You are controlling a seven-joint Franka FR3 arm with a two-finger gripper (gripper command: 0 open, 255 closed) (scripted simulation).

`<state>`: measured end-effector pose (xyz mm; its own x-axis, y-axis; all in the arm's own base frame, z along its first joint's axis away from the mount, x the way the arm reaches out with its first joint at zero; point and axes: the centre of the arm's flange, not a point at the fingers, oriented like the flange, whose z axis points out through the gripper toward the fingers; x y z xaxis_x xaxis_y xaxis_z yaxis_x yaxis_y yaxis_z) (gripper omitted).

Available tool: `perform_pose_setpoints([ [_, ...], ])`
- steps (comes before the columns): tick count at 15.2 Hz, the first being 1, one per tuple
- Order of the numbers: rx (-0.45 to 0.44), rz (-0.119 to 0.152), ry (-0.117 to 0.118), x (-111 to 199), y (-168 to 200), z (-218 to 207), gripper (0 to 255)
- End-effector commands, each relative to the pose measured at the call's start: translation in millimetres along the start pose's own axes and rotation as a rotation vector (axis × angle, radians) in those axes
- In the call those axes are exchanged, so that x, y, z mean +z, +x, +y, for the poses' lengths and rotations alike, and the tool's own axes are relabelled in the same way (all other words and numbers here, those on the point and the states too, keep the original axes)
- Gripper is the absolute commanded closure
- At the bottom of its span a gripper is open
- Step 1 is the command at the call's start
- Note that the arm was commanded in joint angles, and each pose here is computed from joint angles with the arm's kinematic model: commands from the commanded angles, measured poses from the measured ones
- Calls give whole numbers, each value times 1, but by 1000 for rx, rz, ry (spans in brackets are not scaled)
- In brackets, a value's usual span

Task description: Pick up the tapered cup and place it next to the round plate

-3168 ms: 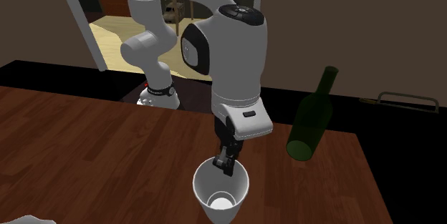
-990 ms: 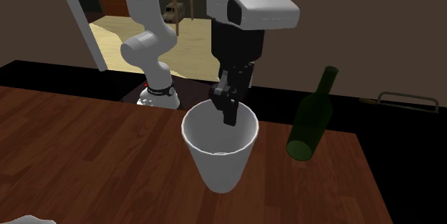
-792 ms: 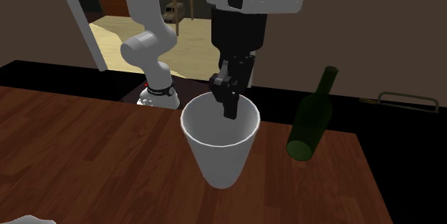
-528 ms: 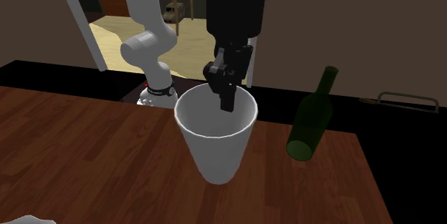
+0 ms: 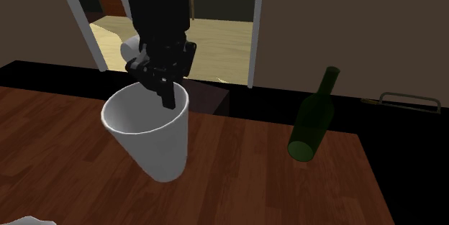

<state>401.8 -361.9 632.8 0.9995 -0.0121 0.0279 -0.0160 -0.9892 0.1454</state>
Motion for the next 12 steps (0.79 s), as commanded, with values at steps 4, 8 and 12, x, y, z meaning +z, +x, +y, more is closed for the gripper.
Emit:
perform_pose_setpoints([
  [4,-1,0,0,4,-62,25,255],
  [8,-1,0,0,5,-111,45,255],
  [12,-1,0,0,6,-159,65,255],
])
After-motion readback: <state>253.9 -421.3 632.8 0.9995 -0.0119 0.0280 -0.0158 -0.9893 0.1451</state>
